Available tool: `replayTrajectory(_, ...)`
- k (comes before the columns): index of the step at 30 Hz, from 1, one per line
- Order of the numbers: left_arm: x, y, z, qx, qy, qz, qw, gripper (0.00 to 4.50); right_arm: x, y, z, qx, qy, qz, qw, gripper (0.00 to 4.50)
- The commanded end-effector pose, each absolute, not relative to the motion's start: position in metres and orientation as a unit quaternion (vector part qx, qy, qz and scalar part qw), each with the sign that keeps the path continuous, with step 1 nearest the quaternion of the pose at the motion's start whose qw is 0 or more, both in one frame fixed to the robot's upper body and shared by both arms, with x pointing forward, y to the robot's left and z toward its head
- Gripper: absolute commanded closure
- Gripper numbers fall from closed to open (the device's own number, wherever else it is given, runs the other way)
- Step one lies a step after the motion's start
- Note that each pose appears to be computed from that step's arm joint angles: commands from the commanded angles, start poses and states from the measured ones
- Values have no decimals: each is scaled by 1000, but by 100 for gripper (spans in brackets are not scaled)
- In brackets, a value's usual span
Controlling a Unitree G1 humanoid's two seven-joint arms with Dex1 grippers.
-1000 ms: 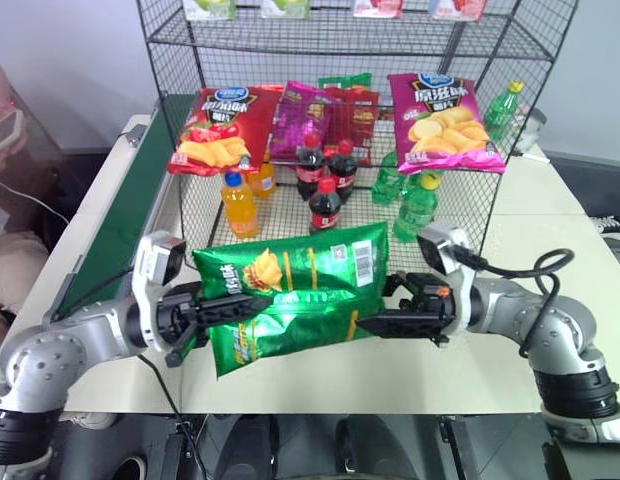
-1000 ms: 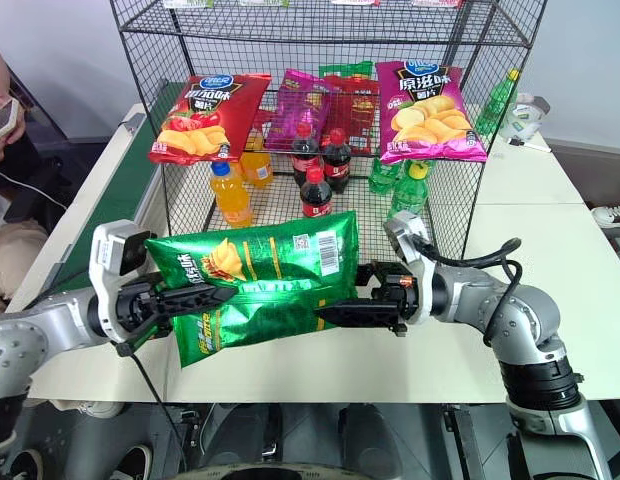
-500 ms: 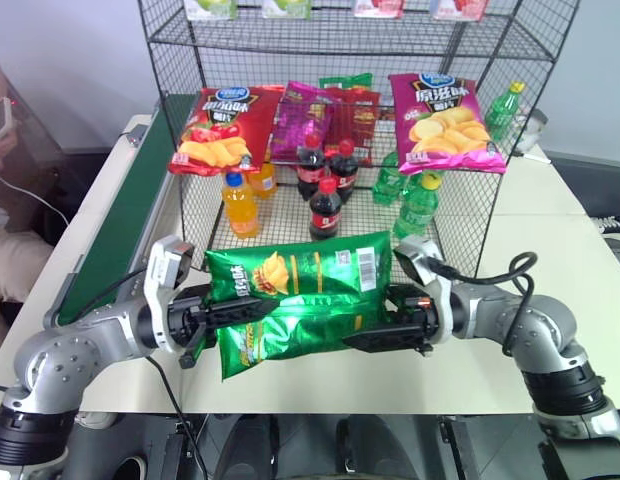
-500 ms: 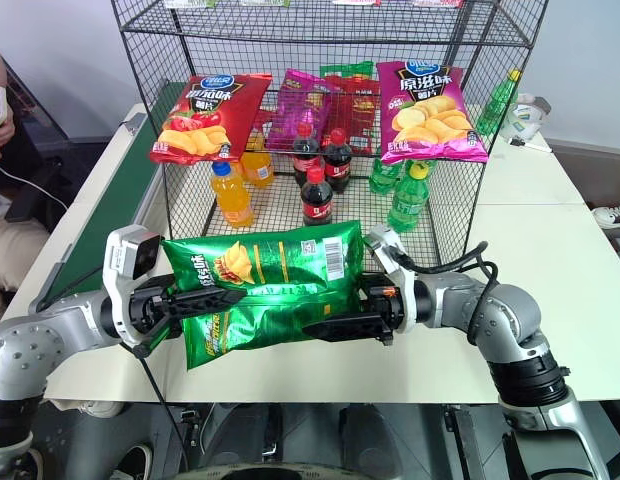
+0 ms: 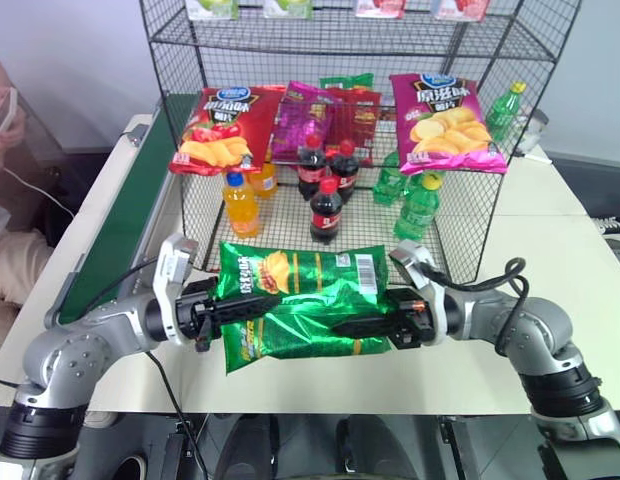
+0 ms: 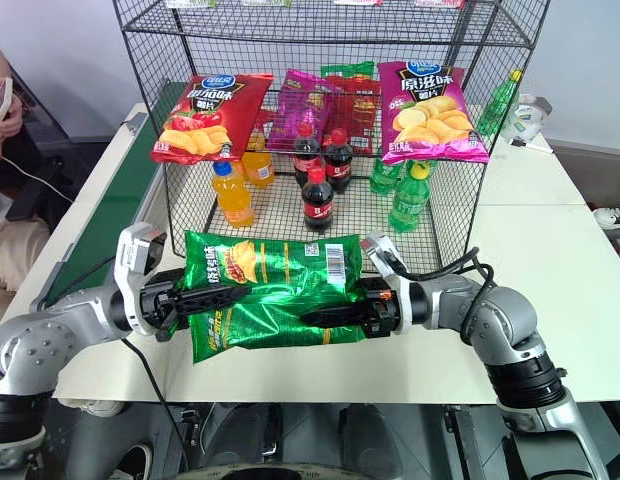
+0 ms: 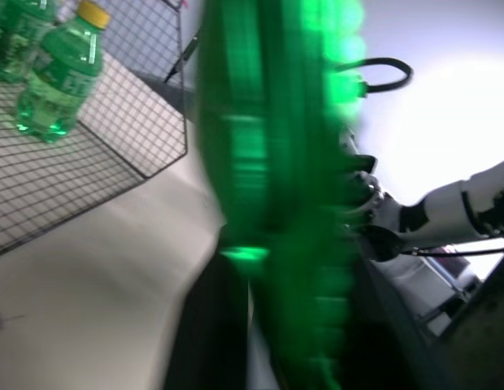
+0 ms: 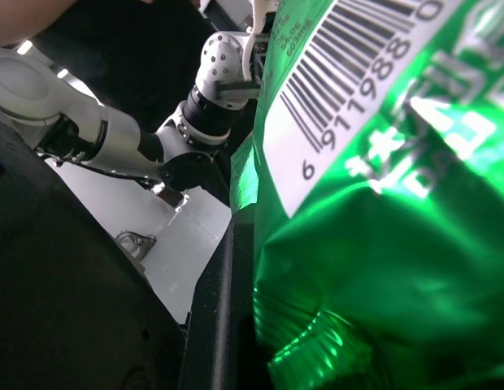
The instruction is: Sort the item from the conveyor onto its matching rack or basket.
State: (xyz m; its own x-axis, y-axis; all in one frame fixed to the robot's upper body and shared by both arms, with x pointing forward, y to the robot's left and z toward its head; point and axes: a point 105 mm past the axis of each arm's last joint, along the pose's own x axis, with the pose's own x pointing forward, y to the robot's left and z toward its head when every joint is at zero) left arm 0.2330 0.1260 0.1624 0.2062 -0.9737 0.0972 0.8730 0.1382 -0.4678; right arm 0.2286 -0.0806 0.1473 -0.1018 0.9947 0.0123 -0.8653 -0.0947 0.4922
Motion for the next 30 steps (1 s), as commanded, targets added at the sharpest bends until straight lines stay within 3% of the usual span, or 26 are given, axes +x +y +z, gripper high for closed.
replayTrajectory(1, 235, 134, 170, -206, 99, -608, 760, 129, 233, -82, 156, 129, 143, 718, 668, 447)
replayTrajectory(3, 236, 141, 170, -200, 94, -595, 773, 26, 240, -84, 163, 118, 118, 704, 691, 447)
replayTrajectory(4, 235, 144, 169, -200, 96, -589, 777, 4, 242, -84, 164, 91, 104, 699, 702, 447)
replayTrajectory(8, 235, 166, 167, -199, 93, -549, 807, 0, 257, -90, 176, -48, 15, 651, 757, 447)
replayTrajectory(10, 238, 180, 166, -194, 85, -523, 826, 0, 258, -93, 181, -129, -26, 634, 762, 447)
replayTrajectory(17, 253, 210, 163, -169, 54, -449, 876, 0, 260, -87, 233, -356, -227, 548, 722, 447)
replayTrajectory(21, 274, 215, 180, -35, -44, -374, 926, 0, 277, -86, 272, -478, -339, 415, 696, 447)
replayTrajectory(25, 272, 209, 186, 21, -85, -359, 929, 0, 286, -86, 285, -526, -390, 342, 674, 447)
replayTrajectory(30, 265, 197, 187, 25, -104, -363, 926, 0, 309, -98, 292, -581, -393, 246, 668, 447)
